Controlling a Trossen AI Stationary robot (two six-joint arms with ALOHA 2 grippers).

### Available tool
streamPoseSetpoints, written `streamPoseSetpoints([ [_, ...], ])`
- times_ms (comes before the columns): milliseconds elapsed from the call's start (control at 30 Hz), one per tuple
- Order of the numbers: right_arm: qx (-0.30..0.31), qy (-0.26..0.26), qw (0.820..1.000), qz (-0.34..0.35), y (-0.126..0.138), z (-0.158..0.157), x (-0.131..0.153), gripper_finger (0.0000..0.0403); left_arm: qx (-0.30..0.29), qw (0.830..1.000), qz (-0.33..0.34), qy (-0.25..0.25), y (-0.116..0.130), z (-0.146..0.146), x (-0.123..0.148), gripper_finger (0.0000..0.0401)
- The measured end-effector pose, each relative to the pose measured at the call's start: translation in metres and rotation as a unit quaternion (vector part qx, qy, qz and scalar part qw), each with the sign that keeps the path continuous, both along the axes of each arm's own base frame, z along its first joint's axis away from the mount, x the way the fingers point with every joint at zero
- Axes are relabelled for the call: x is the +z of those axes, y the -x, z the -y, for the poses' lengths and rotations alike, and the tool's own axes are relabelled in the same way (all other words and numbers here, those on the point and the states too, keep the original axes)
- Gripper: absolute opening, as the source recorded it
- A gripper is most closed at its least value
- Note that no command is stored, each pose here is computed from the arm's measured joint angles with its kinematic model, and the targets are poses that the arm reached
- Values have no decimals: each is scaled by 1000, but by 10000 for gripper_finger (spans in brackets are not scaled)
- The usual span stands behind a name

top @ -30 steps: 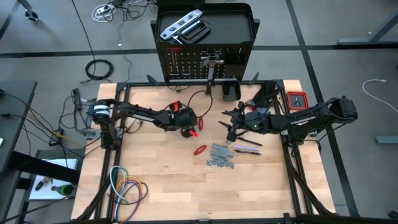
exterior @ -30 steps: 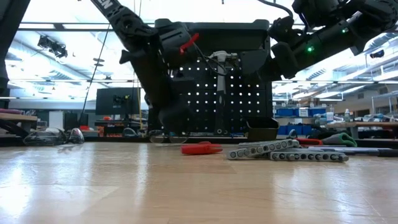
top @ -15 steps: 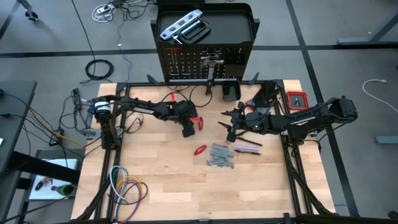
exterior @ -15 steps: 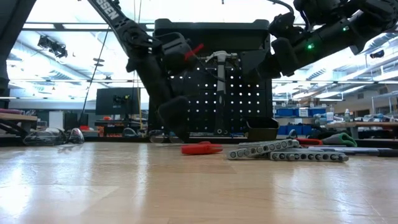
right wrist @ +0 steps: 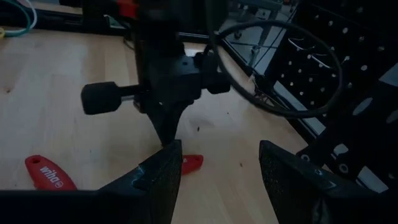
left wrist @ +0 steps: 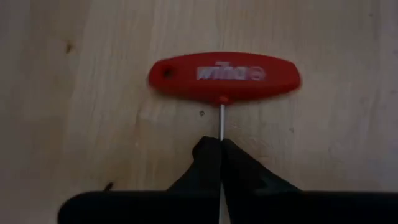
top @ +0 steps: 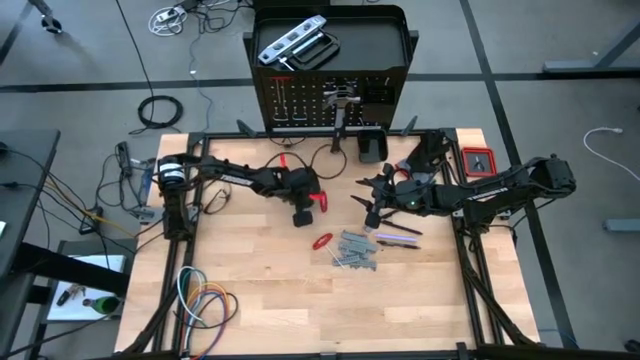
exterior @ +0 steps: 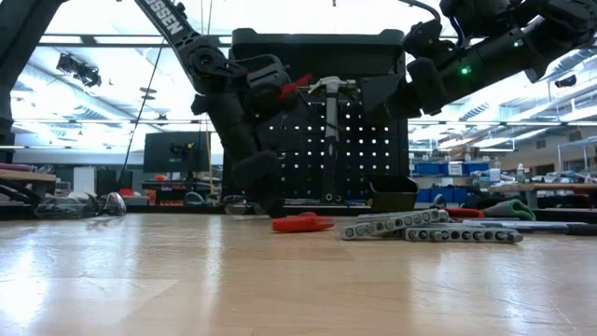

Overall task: Hang tools onto peg board
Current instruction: Hang the top allen wrench onto the peg board

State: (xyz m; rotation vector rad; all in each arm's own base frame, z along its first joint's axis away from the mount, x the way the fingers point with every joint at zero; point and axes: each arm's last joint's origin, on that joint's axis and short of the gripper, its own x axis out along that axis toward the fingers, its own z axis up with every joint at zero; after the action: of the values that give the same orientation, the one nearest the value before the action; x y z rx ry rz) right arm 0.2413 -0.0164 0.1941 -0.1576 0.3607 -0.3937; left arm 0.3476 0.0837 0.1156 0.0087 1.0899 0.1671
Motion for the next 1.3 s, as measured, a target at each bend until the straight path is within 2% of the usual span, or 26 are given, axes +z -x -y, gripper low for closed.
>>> streamPoseSetpoints([
  [67,1,2,1000,-1,0,0,0,219,-1,1000,6,-27,-2,9,5,4],
  [200,1,5,1000,-3,0,0,0,219,24,991,26,-126,-4,26,22,2],
  [300,-3,-6,1000,-8,1,0,-2,219,48,981,79,-172,-2,31,58,1],
  [433,20,-77,997,13,0,2,-2,219,50,973,119,-190,4,48,85,1],
  [533,59,-146,986,49,-2,6,1,219,41,958,153,-241,3,65,102,1],
  [667,70,-177,976,105,-4,8,10,219,33,932,147,-329,0,84,106,0],
  [733,73,-177,974,119,-5,8,13,219,28,923,151,-353,-2,90,107,0],
  [1100,77,-157,973,150,-6,12,20,219,27,879,230,-418,-15,105,125,0],
  [1300,86,-126,975,163,-6,12,24,219,11,873,242,-423,-16,105,128,0],
])
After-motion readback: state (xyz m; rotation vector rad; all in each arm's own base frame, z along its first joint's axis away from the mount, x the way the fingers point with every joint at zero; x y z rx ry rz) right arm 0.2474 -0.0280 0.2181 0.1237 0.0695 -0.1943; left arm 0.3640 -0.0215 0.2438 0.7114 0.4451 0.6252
